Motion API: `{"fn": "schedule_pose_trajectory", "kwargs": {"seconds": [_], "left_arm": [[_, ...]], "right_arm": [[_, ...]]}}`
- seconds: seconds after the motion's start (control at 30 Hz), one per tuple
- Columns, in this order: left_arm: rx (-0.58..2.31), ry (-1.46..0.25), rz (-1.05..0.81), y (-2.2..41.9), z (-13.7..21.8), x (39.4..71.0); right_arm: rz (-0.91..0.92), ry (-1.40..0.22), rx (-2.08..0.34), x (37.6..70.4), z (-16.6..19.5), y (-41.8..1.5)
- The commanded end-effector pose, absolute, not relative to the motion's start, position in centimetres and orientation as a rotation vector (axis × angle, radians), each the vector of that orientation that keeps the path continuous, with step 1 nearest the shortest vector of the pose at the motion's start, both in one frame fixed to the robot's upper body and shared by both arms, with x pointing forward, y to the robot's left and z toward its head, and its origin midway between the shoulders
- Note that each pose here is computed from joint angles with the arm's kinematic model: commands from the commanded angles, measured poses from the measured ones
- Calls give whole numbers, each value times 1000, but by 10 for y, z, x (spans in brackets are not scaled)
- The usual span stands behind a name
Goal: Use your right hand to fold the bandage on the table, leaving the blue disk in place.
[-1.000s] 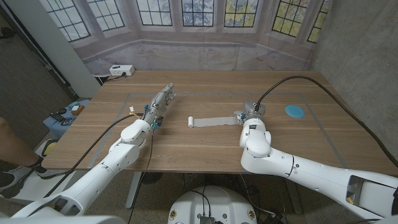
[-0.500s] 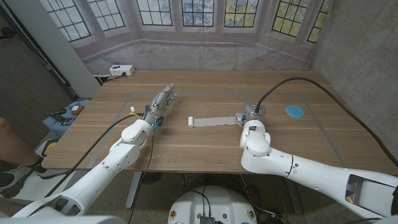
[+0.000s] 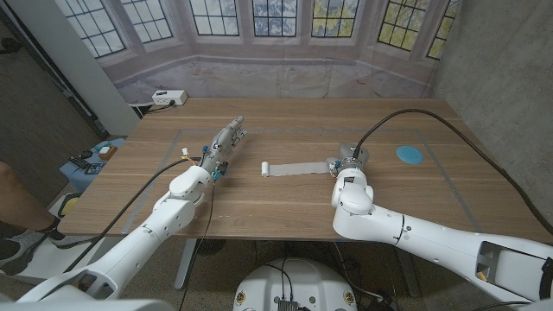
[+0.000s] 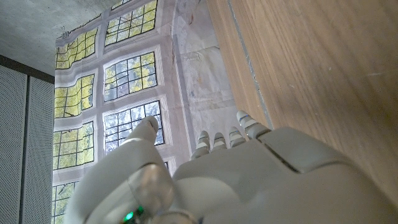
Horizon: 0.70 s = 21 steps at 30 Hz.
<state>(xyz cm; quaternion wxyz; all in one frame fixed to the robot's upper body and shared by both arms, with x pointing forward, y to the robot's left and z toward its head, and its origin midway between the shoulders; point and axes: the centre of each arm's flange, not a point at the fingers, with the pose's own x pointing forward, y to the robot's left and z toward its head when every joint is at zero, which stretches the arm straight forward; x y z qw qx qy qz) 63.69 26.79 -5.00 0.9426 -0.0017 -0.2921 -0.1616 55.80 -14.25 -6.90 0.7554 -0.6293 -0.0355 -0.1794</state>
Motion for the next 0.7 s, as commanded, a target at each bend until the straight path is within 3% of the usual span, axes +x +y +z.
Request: {"fn": "schedule_pose_trajectory", "kwargs": {"seconds": [0.03, 0.7], "left_arm": [[-7, -604, -332, 266, -51, 635], [-4, -601, -334, 268, -52, 632]], "right_arm": [[-408, -81, -1370, 560, -74, -143], [-405, -78, -1374, 567, -82, -144]]}}
